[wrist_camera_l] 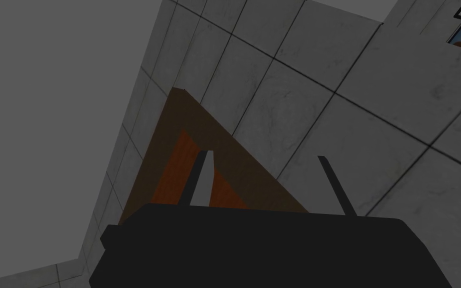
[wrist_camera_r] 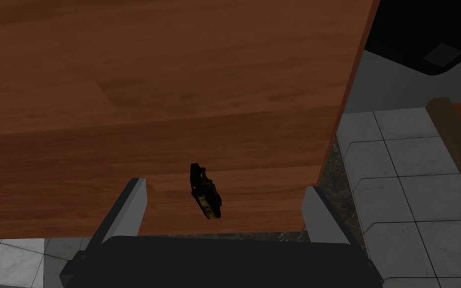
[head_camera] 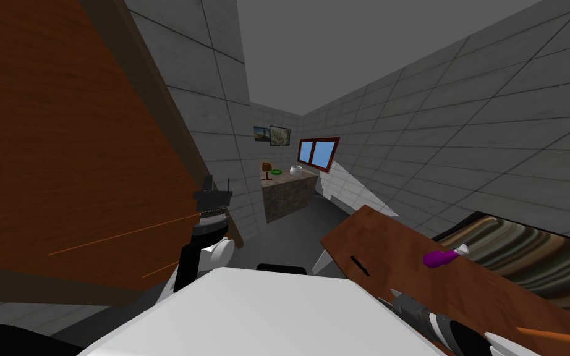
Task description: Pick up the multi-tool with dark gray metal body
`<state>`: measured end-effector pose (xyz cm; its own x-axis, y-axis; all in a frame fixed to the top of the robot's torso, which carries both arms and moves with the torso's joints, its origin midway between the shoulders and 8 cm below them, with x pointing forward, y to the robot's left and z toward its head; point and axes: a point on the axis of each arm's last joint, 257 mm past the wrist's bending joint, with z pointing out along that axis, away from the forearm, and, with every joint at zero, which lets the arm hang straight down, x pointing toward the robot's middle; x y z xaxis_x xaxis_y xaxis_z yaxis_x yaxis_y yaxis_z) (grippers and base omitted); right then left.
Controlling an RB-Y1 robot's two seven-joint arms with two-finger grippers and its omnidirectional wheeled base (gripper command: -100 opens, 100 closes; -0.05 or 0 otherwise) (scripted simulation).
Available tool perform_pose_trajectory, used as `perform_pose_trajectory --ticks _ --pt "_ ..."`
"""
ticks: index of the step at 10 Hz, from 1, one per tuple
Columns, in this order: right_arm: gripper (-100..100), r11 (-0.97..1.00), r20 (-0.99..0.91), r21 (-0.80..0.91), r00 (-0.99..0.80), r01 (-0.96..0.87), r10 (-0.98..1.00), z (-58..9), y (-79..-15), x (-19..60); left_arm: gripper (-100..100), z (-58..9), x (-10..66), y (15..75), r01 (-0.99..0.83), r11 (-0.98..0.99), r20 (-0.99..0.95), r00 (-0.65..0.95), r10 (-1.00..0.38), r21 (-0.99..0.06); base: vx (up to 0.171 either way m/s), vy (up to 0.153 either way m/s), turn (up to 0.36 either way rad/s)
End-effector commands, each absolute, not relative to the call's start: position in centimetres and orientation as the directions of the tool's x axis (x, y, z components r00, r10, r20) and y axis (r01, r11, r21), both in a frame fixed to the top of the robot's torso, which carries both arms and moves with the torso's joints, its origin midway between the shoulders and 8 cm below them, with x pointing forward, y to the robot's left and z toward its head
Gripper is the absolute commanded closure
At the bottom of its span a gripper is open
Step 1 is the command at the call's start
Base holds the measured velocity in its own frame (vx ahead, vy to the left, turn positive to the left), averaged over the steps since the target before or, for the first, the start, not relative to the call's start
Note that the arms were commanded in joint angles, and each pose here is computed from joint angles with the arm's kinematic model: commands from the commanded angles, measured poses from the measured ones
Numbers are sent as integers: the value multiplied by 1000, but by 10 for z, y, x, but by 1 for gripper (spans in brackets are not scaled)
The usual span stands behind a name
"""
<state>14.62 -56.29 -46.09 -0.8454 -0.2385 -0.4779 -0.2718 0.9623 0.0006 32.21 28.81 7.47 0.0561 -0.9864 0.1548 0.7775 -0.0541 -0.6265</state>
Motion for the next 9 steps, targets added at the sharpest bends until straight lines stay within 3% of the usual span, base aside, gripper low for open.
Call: perform_pose_trajectory --ticks 1,9 --pt "-100 962 -478 1 -846 -272 -239 -461 -563 146 0 75 322 288 778 -54 155 56 -986 -627 2 6 23" --pt "-100 960 -460 -10 -851 -280 -253 -462 -568 138 0 75 322 288 778 -54 155 56 -986 -627 3 -1 -3"
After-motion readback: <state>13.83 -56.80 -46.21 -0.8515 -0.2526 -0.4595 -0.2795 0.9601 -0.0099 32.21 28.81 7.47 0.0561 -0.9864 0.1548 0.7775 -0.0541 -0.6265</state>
